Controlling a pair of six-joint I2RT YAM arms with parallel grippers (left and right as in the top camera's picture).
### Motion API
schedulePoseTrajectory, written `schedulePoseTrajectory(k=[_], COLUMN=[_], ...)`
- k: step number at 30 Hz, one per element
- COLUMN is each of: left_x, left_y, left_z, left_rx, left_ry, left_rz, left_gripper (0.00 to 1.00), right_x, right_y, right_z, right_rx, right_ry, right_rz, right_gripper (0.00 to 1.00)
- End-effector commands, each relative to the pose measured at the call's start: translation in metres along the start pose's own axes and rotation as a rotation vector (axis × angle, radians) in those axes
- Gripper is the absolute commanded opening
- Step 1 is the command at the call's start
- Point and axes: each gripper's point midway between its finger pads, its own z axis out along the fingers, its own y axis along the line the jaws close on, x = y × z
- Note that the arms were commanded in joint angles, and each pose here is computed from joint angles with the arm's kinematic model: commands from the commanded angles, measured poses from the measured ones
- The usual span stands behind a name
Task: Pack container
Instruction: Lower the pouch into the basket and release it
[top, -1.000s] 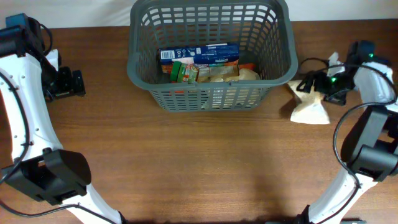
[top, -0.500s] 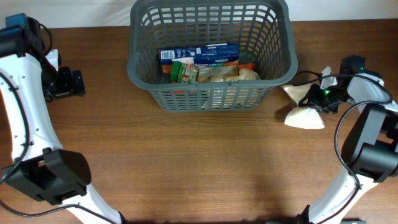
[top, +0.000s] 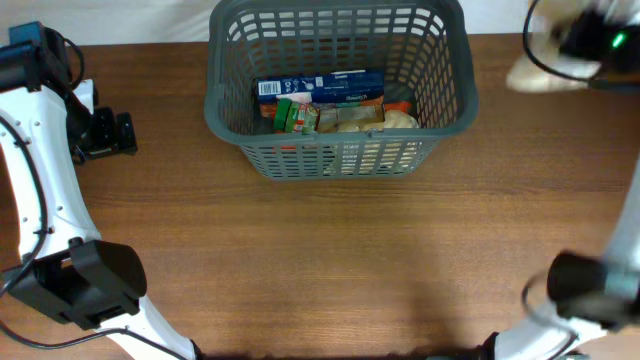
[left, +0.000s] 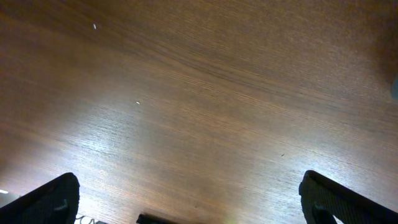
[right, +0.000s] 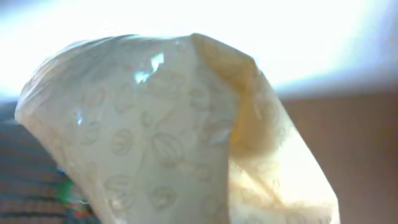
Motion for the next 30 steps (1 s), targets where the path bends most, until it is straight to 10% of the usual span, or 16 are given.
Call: schedulePoseTrajectory(k=[1,9,17,28,29,30], left_x=[0.001,0.001,0.001,0.001,0.001,0.001], left_y=[0.003,0.003,0.003,0.003,0.003,0.003], left_z=[-0.002,-0.002,-0.002,-0.002,-0.002,-0.002], left_rx=[-0.008,-0.008,-0.008,-0.008,-0.008,-0.008], left_ry=[-0.006,-0.006,-0.005,-0.005,-0.005,-0.006], left_rz=[-0.015,-0.015,-0.015,-0.015,-0.015,-0.015], left_gripper=[0.99,0.99,0.99,0.99,0.99,0.99], right_x=[-0.026,0.059,0.168,0.237,0.237,0.236], right_y=[0.121,0.274,0.263,0.232,0.232,0.232], right_z=[-0.060,0.014,0.175,0.228,0.227,0.226], right_rx=[-0.203,-0.474,-0.372,-0.331,-0.331,-0.330], right_ry=[-0.154,0.028,0.371,0.589,0.593,0.590], right_rz=[-0.254,-0.589,-0.601,-0.555,-0.554,-0.554], right_gripper=[0.04,0.04,0.04,0.05,0.29,0.81])
